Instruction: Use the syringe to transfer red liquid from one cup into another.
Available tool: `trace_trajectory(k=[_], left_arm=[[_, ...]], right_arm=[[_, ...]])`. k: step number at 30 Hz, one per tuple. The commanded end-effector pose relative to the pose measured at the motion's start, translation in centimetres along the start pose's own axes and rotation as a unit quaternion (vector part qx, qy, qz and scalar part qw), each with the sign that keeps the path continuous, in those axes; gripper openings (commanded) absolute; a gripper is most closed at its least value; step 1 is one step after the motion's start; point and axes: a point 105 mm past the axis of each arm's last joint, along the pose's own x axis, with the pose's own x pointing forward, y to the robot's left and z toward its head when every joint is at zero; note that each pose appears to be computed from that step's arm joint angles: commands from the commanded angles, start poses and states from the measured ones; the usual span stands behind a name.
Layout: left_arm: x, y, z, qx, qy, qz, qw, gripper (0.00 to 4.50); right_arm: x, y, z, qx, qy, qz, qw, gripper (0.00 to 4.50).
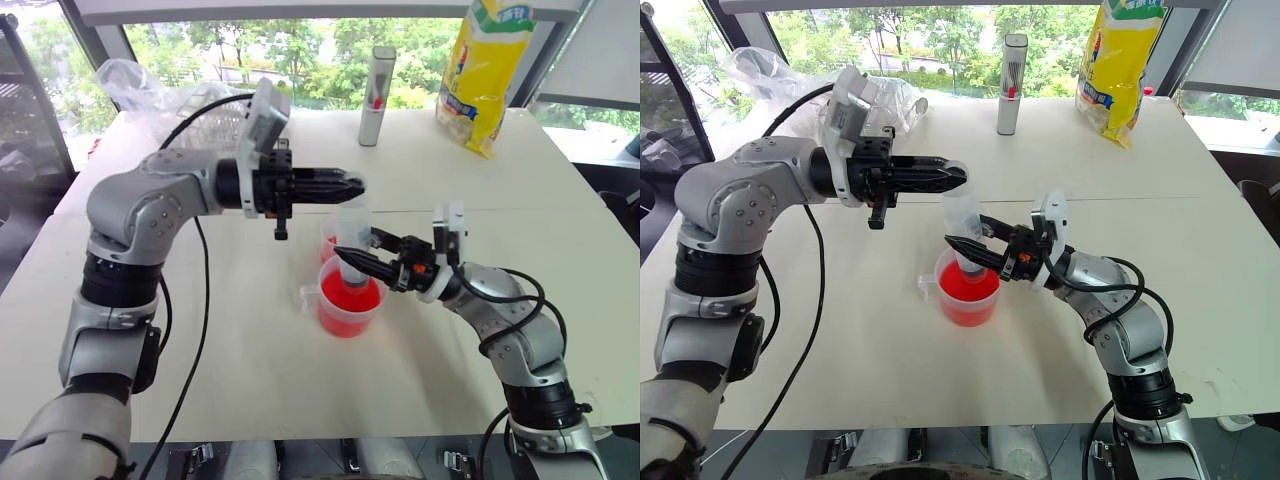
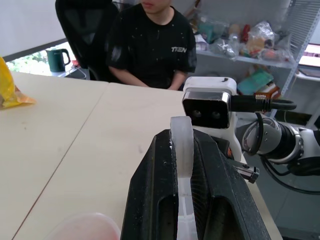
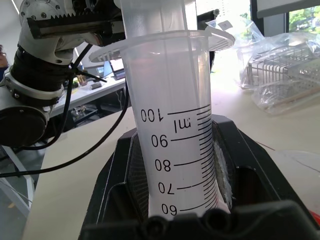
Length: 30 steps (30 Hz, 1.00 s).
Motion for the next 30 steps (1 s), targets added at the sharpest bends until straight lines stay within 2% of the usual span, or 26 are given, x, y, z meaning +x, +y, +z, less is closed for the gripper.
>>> trace_trajectory(k=[1,30], left_arm=[[-1.44,0.59,4.15,0.069,-0.043,0.038,0.996,0.12],[-1.26,0.46,3.96,0.067,-0.043,0.036,0.996,0.12]], right_arm=[[0.29,1.78,-1.34,0.021,0.027,0.039,0.999,1.37],[0.35,1.69,-1.06,0.014,0.027,0.041,0.999,1.37]])
